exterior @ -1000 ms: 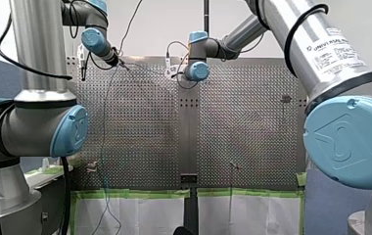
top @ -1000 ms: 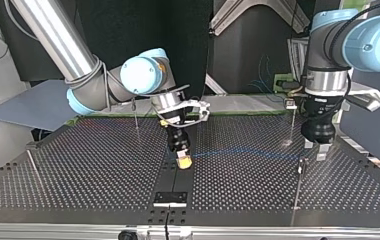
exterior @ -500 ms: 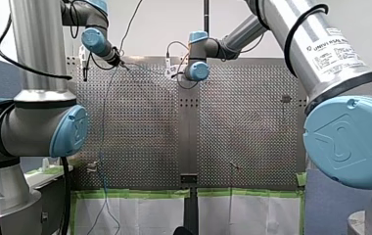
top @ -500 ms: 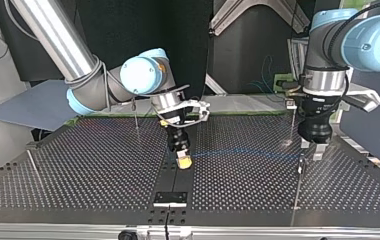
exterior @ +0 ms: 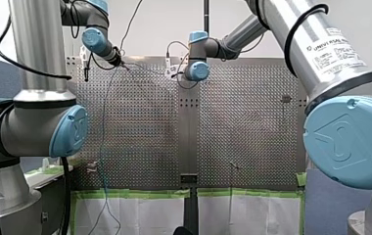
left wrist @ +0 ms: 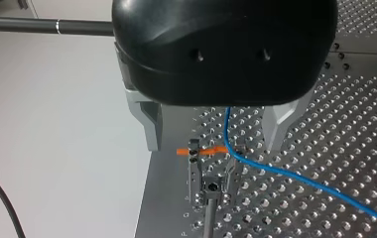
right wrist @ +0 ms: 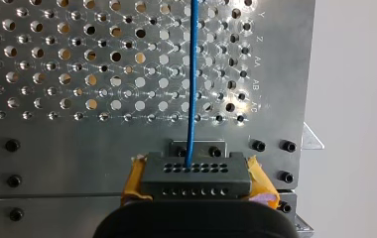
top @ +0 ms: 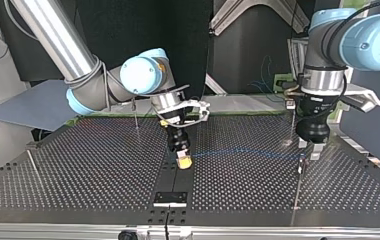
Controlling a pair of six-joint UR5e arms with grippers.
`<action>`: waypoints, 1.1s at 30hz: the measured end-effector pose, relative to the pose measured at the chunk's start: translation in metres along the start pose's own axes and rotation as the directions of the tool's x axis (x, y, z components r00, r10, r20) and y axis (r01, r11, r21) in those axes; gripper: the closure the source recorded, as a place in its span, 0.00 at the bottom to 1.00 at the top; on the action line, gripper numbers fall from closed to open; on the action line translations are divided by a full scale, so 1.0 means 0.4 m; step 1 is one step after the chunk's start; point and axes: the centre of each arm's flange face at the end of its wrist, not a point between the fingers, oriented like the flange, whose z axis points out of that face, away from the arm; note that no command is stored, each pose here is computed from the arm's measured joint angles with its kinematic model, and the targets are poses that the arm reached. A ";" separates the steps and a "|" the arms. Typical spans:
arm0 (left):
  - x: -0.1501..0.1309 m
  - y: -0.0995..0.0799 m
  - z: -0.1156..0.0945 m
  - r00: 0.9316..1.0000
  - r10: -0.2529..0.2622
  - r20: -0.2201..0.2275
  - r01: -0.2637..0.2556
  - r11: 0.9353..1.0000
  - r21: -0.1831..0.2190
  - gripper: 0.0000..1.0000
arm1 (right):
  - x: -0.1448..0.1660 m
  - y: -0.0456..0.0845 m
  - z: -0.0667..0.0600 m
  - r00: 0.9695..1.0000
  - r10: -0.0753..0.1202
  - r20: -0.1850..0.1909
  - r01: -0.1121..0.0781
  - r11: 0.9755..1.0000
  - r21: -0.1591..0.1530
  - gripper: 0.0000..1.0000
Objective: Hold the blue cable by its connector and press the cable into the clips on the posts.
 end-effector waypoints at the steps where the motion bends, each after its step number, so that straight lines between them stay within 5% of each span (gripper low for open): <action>1: 0.000 0.000 0.000 1.000 0.000 0.000 0.000 1.000 0.000 0.00 | 0.000 0.000 0.000 1.000 0.000 0.000 0.000 1.000 0.000 1.00; 15: -0.001 -0.009 -0.006 1.000 0.000 -0.002 0.000 1.000 0.007 0.00 | -0.002 0.000 0.000 1.000 -0.001 0.002 0.000 1.000 0.001 1.00; 24: -0.036 -0.034 -0.045 1.000 -0.016 0.022 0.015 0.999 0.031 0.00 | -0.001 -0.001 -0.001 1.000 0.000 0.003 0.000 1.000 0.002 1.00; 33: -0.022 -0.070 -0.054 1.000 -0.025 0.001 0.025 0.998 0.066 0.00 | -0.014 -0.001 -0.006 1.000 -0.001 0.015 0.001 1.000 0.001 1.00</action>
